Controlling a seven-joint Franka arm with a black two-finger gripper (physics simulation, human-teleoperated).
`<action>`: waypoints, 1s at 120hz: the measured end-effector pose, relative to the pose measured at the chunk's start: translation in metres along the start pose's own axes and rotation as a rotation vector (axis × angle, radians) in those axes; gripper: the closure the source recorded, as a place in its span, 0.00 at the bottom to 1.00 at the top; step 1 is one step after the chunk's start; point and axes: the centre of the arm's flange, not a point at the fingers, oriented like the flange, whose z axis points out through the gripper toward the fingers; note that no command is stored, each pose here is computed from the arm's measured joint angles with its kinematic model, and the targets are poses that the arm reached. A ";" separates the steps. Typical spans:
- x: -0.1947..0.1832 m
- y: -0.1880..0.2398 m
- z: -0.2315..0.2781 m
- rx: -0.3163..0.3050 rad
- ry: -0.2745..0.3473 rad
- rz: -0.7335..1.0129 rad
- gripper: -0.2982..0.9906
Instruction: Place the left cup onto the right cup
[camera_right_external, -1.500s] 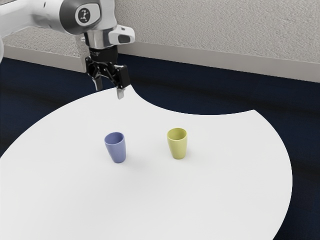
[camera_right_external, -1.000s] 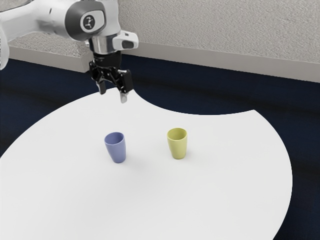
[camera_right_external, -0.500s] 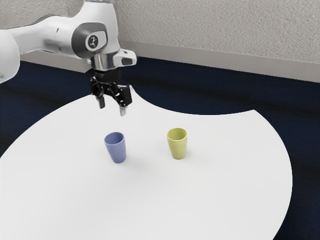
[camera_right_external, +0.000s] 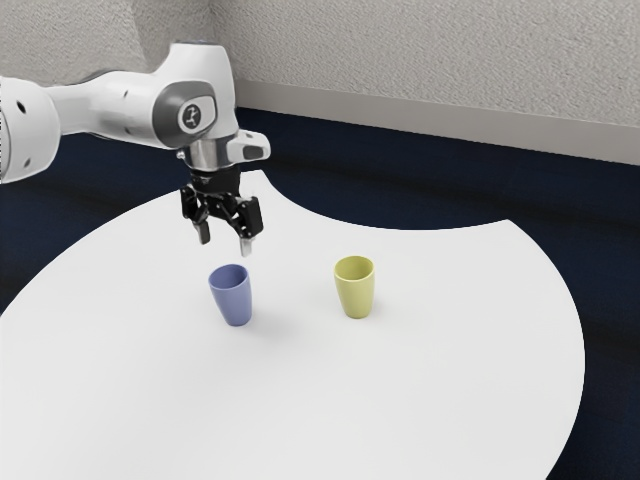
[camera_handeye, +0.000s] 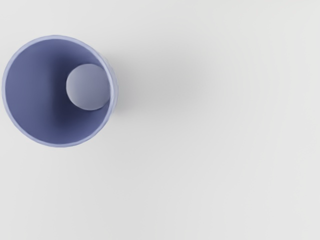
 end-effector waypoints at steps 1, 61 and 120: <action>0.000 0.000 0.001 0.000 -0.001 0.000 0.24; 0.019 -0.016 0.043 -0.018 -0.011 -0.033 0.31; 0.037 -0.033 0.079 -0.020 -0.018 -0.056 0.35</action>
